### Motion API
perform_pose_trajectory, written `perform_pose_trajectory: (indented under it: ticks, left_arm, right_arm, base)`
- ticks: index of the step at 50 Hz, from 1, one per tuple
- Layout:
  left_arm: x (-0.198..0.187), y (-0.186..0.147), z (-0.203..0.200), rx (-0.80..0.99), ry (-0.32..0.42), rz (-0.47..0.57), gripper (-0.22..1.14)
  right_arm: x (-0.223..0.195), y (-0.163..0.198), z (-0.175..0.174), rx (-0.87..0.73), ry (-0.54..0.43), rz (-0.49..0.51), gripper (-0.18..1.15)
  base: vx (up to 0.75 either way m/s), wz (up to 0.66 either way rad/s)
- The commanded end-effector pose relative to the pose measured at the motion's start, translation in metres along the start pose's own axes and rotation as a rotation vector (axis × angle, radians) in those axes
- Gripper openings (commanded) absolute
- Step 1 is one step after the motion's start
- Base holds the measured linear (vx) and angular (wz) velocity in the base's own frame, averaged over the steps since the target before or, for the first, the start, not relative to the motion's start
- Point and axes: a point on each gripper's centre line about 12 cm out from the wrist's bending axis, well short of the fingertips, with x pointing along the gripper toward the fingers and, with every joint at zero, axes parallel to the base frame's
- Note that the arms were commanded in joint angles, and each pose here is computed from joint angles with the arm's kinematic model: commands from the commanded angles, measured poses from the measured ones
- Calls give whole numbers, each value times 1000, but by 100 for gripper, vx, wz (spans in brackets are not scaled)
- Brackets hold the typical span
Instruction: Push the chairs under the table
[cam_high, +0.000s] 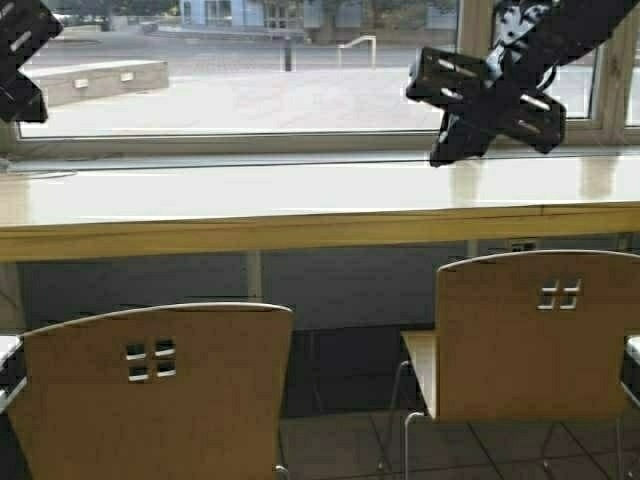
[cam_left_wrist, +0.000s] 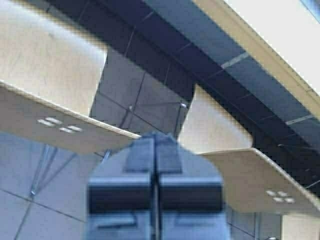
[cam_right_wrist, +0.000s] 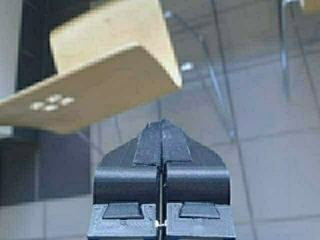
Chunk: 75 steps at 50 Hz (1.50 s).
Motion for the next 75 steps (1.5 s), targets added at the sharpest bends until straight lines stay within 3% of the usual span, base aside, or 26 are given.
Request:
perform_pose_trajectory:
  ticks: [1, 9, 14, 18, 27, 29, 49, 66, 75]
  left_arm:
    - [32, -9, -9, -64, 65, 38, 19]
    - [68, -8, -40, -120, 166, 118, 35]
    - [90, -5, -63, -146, 221, 171, 49]
    - [106, -2, -78, -184, 245, 213, 63]
    - [131, 7, -102, -332, 242, 298, 93]
    - [135, 9, -107, -364, 240, 315, 96]
    - [161, 23, -137, -603, 203, 447, 96]
    - [193, 43, -159, -647, 189, 524, 96]
    - [215, 39, -163, -663, 181, 507, 96]
  right_arm:
    - [17, 9, 1, 18, 13, 4, 7]
    - [37, 8, -2, 114, 18, -30, 12]
    - [47, 4, -4, 220, 17, -67, 23]
    - [56, -2, -11, 333, 35, -113, 39]
    - [79, -5, -28, 546, 132, -178, 91]
    - [85, -3, -31, 583, 155, -184, 96]
    - [137, -1, -54, 931, 205, -280, 97]
    - [196, 9, -62, 982, 274, -246, 97]
    - [210, -7, -59, 1011, 262, -266, 97]
  base:
    - [15, 30]
    - [14, 32]
    - [13, 34]
    - [12, 31]
    - [9, 21]
    - [8, 17]
    - [4, 7]
    - [0, 0]
    - [0, 0]
